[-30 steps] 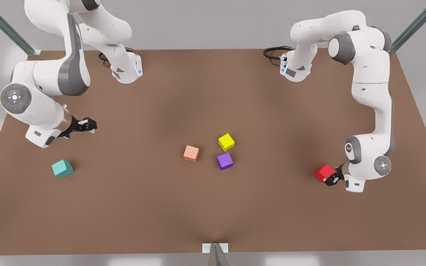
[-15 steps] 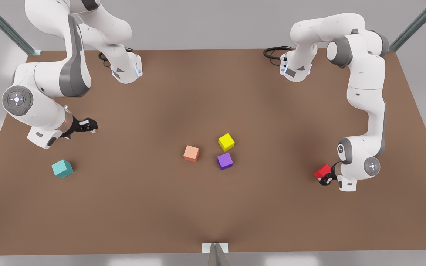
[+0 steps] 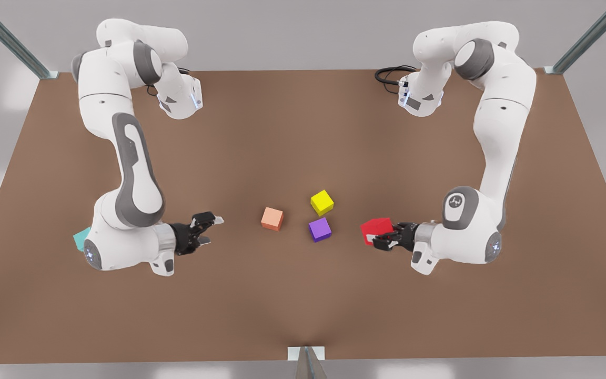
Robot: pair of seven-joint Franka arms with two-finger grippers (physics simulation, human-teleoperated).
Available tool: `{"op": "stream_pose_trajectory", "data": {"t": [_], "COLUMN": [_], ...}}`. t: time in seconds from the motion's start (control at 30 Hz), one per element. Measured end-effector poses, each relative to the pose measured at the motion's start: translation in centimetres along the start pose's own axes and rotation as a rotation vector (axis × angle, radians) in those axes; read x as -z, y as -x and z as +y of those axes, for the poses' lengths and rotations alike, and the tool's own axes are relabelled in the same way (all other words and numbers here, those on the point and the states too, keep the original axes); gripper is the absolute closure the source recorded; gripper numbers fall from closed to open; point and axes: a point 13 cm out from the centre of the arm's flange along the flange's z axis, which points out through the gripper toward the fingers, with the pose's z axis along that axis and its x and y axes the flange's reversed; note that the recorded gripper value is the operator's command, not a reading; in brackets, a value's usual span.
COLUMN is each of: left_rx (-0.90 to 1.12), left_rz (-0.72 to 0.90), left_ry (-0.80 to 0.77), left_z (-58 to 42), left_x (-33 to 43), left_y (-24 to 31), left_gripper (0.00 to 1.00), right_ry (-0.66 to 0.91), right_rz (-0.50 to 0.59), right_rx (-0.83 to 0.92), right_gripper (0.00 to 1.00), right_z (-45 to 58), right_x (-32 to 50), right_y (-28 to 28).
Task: Pick up red wooden cube and pass to hand red wooden cube and place in blue wooden cube
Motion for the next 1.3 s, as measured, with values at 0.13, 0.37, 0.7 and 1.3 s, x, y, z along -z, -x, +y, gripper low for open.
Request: {"op": "stream_pose_trajectory", "data": {"t": [0.13,0.37,0.7,1.3], "left_rx": [-0.027,-0.136,-0.298,-0.464], "left_rz": [0.229,0.368,0.287,0.072], "left_ry": [-0.166,-0.319,-0.427,-0.627], "left_z": [-3.9,-7.1,-8.8,-13.9], "left_x": [-3.0,-6.2,-6.8,-6.5], "left_y": [-2.4,-4.6,-3.0,-0.6], "left_gripper": [0.34,0.38,0.38,0.36], "right_ry": [0.131,0.255,0.247,0.132], "right_rz": [-0.183,-0.535,-0.701,-0.801], "right_rx": [0.214,0.518,0.860,1.174], "right_gripper": [0.00,0.00,0.00,0.00], "right_z": [0.8,3.0,5.9,8.4], "right_x": [-4.3,-7.1,-11.2,-15.6], "right_y": [5.1,11.2,12.8,14.6]}}
